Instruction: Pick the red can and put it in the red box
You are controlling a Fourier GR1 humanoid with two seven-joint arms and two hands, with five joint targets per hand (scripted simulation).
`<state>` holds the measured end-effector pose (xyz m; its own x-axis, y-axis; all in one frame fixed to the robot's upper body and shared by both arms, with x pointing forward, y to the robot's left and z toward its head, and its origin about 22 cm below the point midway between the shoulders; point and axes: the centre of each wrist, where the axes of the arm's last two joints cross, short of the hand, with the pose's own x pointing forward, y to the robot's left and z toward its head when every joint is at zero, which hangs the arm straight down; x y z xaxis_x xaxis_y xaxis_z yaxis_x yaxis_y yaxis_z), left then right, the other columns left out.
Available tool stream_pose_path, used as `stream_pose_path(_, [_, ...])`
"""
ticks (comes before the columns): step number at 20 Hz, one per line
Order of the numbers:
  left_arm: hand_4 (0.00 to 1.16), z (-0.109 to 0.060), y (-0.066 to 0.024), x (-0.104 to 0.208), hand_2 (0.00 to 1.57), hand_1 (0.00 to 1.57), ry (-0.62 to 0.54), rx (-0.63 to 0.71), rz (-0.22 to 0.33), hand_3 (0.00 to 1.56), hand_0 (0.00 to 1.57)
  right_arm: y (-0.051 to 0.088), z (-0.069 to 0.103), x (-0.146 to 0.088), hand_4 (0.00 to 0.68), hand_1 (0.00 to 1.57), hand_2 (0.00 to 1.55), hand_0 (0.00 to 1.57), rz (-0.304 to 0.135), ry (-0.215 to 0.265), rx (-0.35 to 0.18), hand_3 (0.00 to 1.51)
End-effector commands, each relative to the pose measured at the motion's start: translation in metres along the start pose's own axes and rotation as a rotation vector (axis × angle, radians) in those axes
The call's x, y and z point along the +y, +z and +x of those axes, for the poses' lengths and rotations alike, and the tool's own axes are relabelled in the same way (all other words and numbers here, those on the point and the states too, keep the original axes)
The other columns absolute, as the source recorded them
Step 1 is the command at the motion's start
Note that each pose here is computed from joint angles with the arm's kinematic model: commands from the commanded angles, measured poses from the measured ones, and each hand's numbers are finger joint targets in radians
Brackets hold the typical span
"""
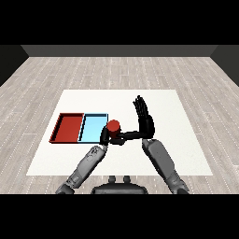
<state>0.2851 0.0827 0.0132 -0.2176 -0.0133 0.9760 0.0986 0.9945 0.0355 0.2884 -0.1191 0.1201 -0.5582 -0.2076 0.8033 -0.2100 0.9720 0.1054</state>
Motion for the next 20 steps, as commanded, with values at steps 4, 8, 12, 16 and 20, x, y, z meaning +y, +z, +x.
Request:
stream_pose_path(4, [1.13, 0.006, 0.0028, 0.026, 1.57, 1.57, -0.027, -0.022, 0.026, 1.46, 1.57, 0.006, 0.044, -0.043, 0.000, 0.00, 0.00, 0.00, -0.104, 0.043, -0.056, 0.00])
stream_pose_path(8, [1.14, 0.031, -0.0169, 0.047, 1.57, 1.57, -0.076, -0.067, 0.078, 1.47, 1.57, 0.018, 0.020, -0.087, 0.000, 0.00, 0.00, 0.00, -0.188, 0.065, -0.042, 0.00])
stream_pose_path(12, [1.11, 0.040, -0.0197, 0.092, 1.57, 1.57, -0.155, -0.084, 0.097, 1.46, 1.57, 0.047, 0.007, -0.113, 0.000, 0.00, 0.00, 0.00, -0.199, 0.098, 0.025, 0.00])
stream_pose_path(16, [1.12, 0.045, -0.0090, 0.130, 1.55, 1.57, -0.255, -0.064, 0.141, 1.44, 1.57, 0.066, -0.006, -0.133, 0.000, 0.00, 0.00, 0.00, -0.206, 0.148, 0.103, 0.00])
stream_pose_path(20, [1.14, 0.043, -0.0240, 0.147, 1.55, 1.57, -0.337, -0.065, 0.194, 1.42, 1.57, 0.088, -0.010, -0.145, 0.000, 0.00, 0.00, 0.00, -0.252, 0.165, 0.154, 0.00])
